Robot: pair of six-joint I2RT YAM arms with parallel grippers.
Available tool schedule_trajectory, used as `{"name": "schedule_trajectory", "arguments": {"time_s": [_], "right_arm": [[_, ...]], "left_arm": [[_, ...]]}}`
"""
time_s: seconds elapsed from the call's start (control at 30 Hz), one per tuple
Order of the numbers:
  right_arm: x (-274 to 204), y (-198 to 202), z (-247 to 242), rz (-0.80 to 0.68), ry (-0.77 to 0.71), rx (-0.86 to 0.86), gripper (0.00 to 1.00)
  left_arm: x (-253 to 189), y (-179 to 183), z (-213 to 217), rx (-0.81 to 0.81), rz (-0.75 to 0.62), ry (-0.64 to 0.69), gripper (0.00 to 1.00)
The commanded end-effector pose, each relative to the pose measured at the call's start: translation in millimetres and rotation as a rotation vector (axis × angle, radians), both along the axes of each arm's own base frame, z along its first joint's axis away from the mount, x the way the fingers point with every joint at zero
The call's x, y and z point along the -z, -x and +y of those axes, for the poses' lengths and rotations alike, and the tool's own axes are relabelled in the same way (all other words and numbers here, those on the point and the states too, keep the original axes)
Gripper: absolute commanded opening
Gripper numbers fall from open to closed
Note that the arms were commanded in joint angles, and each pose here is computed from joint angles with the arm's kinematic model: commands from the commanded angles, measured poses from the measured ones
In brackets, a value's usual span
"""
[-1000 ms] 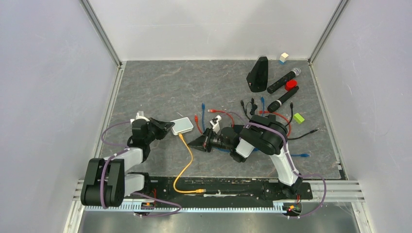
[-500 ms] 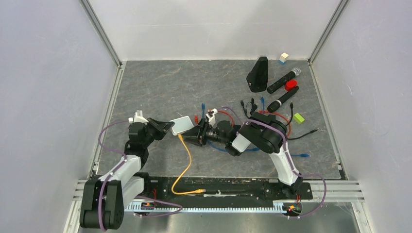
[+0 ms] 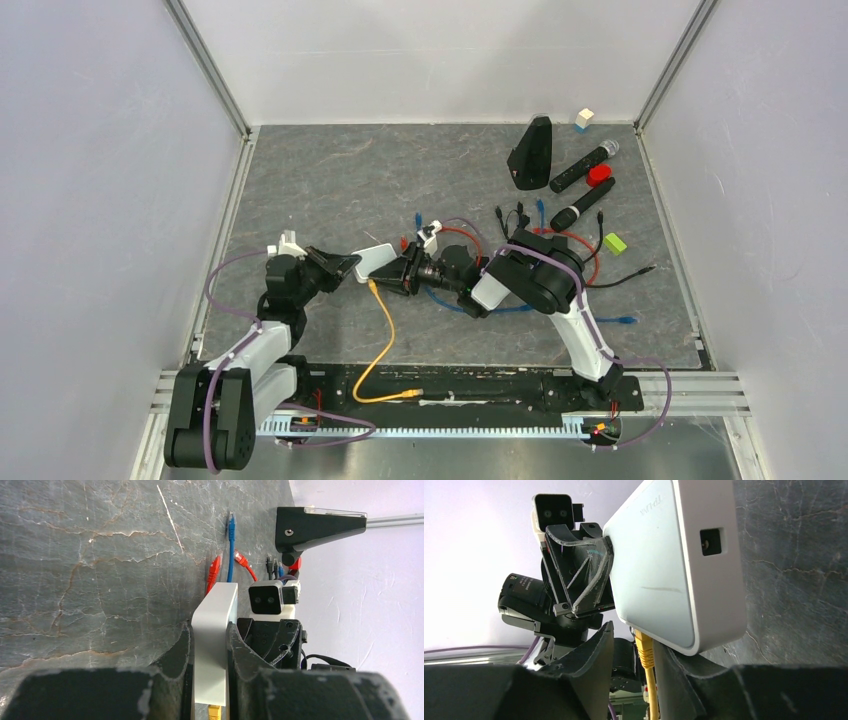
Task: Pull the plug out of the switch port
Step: Pull the connector from the switch port.
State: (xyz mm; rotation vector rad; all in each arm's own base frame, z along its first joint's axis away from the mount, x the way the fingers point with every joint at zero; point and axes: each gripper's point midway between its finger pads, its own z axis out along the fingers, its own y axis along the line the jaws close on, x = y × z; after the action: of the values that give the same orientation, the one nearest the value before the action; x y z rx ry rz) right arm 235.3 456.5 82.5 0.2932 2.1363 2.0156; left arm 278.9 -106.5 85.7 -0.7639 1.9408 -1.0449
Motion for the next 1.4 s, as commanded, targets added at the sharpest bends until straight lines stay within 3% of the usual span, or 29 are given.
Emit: {"name": "schedule_trajectory", "arguments": {"time_s": [0.0,0.23,0.43,0.7,0.8,0.83,1.07,1.37], "right_arm": [[-22,2,7,-0.035,-0.078,-0.016,0.36],[-21,14,13,-0.038,-0.081,-0.046,0.41],[-27,12,10,-0.043,-0.111,-0.028,0.35],[-30,3,6,-0.023,-0.145,0.005,0.2],[-28,-1,3,-0.016,-0.145,0.011,0.01],[-26,0,2,-0.012,-0.139,0.009,0.0],[4,35,-14,0.026,-0.008,-0.087,0.0],[20,83,-40,0.076,0.036,-0.181,0.0]], "left_arm": [[-15,-5,-3,0.001,-0.056,0.044,0.02],[-19,-8,-3,-0.01,-0.072,0.064,0.02],[-18,-8,-4,-0.007,-0.071,0.075,0.02],[-19,-6,-3,-0.008,-0.072,0.073,0.02],[-17,-5,-3,-0.006,-0.07,0.07,0.02],[-16,-5,-3,-0.009,-0.067,0.069,0.02],[-12,-19,7,-0.057,-0.063,0.022,0.02],[-13,-43,14,-0.099,-0.104,0.064,0.02]]}}
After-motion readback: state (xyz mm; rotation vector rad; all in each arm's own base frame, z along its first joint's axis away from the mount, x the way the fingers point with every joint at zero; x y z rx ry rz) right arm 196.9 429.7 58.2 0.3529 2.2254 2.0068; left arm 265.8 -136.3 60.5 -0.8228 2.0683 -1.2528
